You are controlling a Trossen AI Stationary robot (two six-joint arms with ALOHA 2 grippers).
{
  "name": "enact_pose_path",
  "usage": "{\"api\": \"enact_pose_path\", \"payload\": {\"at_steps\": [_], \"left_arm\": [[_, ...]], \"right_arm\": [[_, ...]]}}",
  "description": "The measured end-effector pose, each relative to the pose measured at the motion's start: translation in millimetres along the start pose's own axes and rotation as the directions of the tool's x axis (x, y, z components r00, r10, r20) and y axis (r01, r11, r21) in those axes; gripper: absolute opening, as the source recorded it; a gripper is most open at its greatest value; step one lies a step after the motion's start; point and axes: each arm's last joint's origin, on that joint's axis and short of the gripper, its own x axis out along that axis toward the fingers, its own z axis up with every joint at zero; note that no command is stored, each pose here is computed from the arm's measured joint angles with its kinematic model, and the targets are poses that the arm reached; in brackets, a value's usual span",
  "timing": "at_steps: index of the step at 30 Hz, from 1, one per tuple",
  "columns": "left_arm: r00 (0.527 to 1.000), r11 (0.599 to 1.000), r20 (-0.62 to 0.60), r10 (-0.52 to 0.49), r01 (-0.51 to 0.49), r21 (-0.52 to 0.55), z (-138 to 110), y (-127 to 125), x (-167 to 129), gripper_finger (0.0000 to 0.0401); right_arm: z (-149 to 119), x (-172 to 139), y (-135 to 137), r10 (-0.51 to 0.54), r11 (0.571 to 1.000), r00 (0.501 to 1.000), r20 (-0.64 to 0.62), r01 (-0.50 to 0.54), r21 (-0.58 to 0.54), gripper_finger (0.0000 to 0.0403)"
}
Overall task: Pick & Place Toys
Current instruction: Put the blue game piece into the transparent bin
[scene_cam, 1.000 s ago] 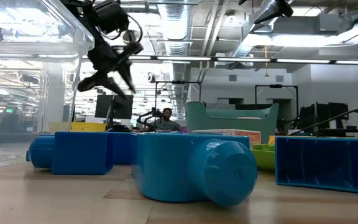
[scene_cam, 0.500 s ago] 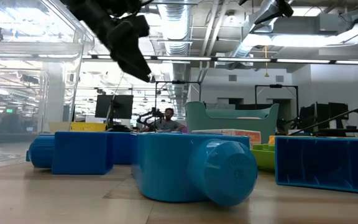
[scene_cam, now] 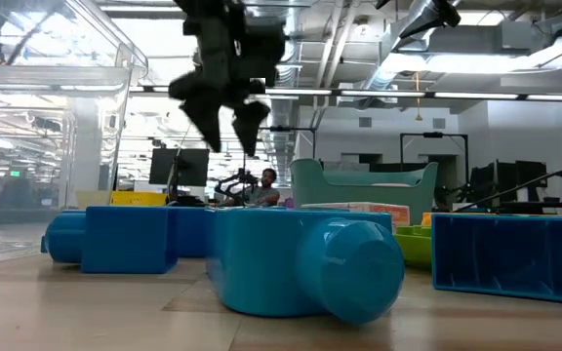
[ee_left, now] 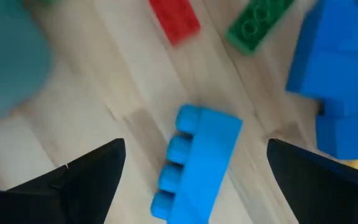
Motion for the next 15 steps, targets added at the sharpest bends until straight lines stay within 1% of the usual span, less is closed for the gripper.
{"api": "enact_pose_path", "payload": {"at_steps": [3, 5, 7, 11, 15], "left_arm": [[0.999, 0.999, 0.02, 0.027, -0.026, -0.024, -7, 4, 10, 0.0386], [1.0, 0.999, 0.011, 0.021, -0.021, -0.028, -14, 4, 18, 0.0386], [1.0, 1.0, -0.015, -0.003, 0.003, -0.017, -22, 1, 28, 0.0386], [0.999, 1.0, -0.034, -0.008, 0.008, -0.001, -31, -5, 43, 0.0383], [0.999, 1.0, -0.023, 0.029, -0.029, 0.012, -33, -10, 56, 0.0385]], "right_arm": [[0, 0, 0, -0.001, 1.0, 1.0, 0.0, 0.001, 0.0, 0.0386], [0, 0, 0, -0.001, 1.0, 1.0, 0.0, 0.001, 0.0, 0.0386], [0, 0, 0, -0.002, 1.0, 1.0, 0.0, 0.002, -0.006, 0.0386], [0, 0, 0, -0.004, 1.0, 1.0, 0.001, 0.004, -0.007, 0.0386], [0, 0, 0, -0.004, 1.0, 1.0, 0.001, 0.004, -0.007, 0.0386]]}}
